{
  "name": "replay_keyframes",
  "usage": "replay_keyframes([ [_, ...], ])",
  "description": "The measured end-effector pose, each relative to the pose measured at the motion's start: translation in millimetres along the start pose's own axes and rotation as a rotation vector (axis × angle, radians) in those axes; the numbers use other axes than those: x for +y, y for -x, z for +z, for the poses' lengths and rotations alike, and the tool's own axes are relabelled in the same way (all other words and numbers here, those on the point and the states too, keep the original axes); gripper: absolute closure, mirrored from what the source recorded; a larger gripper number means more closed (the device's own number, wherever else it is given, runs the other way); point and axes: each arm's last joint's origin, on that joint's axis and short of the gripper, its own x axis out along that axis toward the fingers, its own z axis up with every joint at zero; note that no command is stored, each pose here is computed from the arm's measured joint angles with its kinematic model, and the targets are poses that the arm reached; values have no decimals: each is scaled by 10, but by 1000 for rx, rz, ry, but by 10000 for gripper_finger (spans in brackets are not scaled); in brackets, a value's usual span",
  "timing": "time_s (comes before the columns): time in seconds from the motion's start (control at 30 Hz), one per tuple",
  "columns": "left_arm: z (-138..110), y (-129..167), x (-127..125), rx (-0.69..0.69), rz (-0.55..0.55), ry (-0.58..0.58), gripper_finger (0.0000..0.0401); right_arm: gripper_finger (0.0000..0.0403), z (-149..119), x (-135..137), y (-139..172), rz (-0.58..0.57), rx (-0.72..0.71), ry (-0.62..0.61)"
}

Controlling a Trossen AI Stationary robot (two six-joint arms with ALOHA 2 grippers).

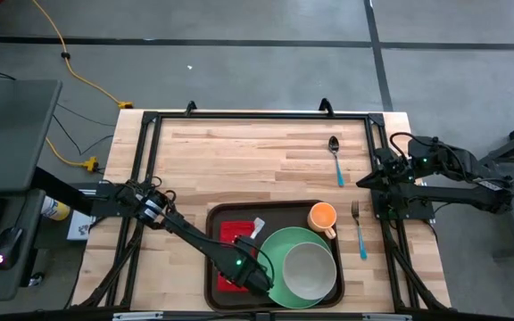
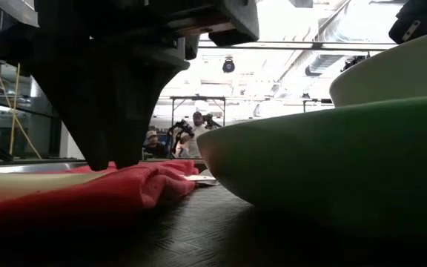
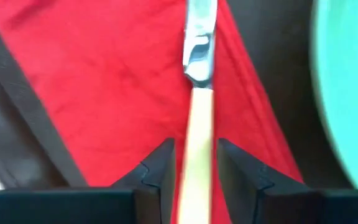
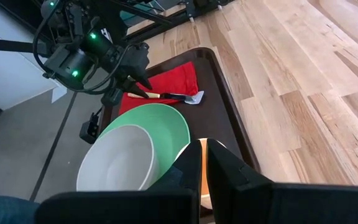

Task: Set up tray
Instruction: Put the blue fork on the red napkin to the left side of the yellow knife

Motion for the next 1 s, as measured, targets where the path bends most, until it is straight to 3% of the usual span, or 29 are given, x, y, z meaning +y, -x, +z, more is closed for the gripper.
replay_keyframes([
  [0.2,118,256,102,-100,38,-5,270,402,19,6,0,6,-19,7],
  [0.4,332,799,425,-378,74,-58,271,402,122,40,5,35,-121,66],
  [0.53,472,1101,614,-524,33,-139,277,402,174,59,13,49,-173,95],
  [0.8,805,1257,854,-464,65,-308,295,402,205,72,19,72,-201,-4],
  [1.0,1052,1311,1025,-461,104,-367,308,402,207,69,19,54,-208,48],
])
